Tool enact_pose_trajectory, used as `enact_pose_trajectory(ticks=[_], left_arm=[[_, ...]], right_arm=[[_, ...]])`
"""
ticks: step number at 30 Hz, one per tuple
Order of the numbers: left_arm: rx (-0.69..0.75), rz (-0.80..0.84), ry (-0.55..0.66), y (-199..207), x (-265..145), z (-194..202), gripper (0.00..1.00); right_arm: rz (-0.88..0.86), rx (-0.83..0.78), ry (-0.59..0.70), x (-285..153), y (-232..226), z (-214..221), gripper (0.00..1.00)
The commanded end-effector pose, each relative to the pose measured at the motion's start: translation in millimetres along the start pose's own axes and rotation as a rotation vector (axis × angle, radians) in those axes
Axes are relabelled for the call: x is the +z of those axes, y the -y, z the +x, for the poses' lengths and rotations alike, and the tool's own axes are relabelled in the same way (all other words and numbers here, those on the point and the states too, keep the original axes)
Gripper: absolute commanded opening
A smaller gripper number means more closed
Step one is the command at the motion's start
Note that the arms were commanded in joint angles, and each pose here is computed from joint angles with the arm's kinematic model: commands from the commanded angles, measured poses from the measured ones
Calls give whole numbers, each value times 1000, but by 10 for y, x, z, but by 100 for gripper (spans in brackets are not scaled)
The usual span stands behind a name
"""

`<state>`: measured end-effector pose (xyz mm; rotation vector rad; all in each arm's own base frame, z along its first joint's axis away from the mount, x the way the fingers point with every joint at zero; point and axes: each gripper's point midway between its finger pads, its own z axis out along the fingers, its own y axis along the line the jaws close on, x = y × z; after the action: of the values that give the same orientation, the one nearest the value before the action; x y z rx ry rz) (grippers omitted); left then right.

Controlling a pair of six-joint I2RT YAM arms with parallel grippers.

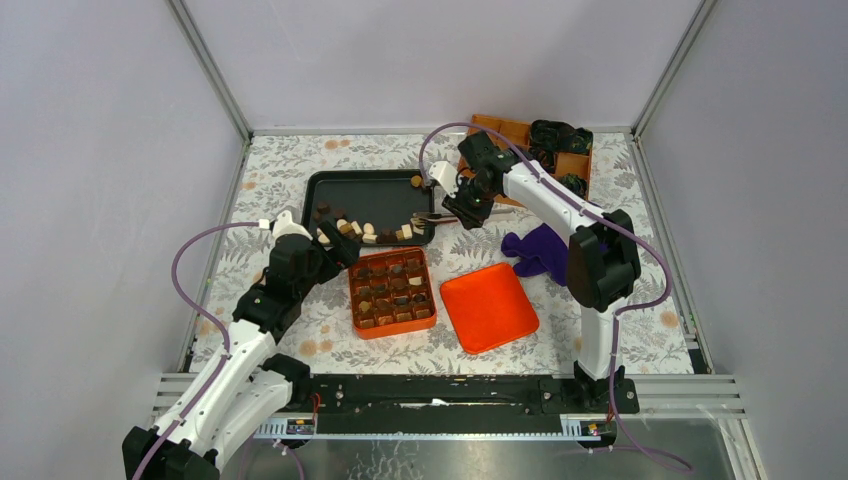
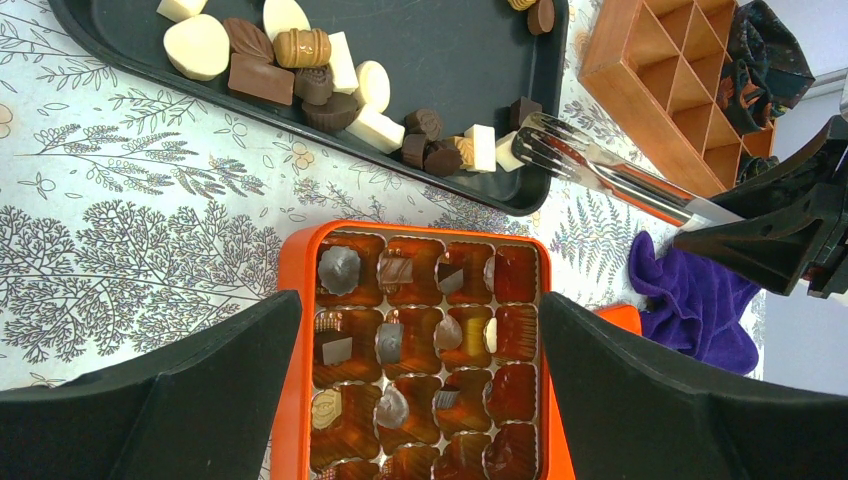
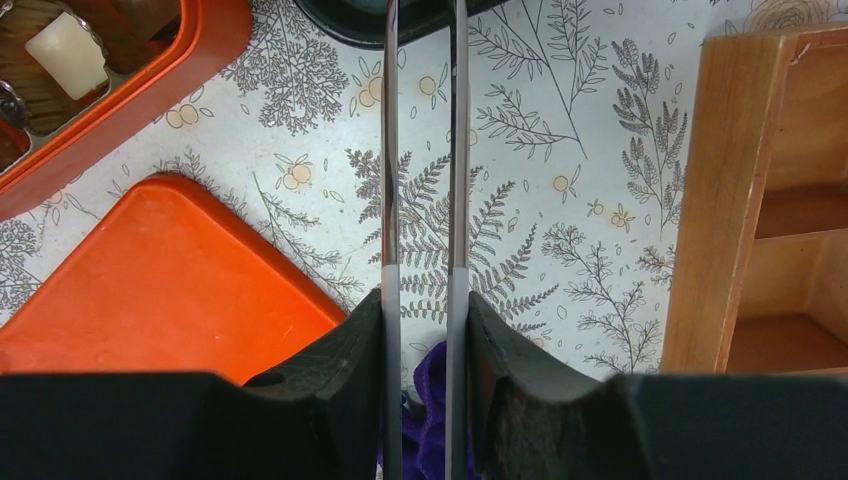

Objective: Pack the chocolate
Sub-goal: Pick up the fake chocolate from the plate.

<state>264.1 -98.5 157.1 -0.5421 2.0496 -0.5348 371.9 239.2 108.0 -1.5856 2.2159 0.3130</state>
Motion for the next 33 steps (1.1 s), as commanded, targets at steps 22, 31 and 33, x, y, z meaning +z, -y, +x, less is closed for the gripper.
enact_pose_trajectory(ticks=[22,31,33], left_arm=[[-3,59,57,148,-28,-163,96],[-4,59,57,150,-28,-165,96],[-5,61,58,154,-29,-169,96]], right_arm=[[22,69,193,-449,128,-390,4],[14,95,259,-645,121,-504,3],[6,98,276,-707,96,-538,3]])
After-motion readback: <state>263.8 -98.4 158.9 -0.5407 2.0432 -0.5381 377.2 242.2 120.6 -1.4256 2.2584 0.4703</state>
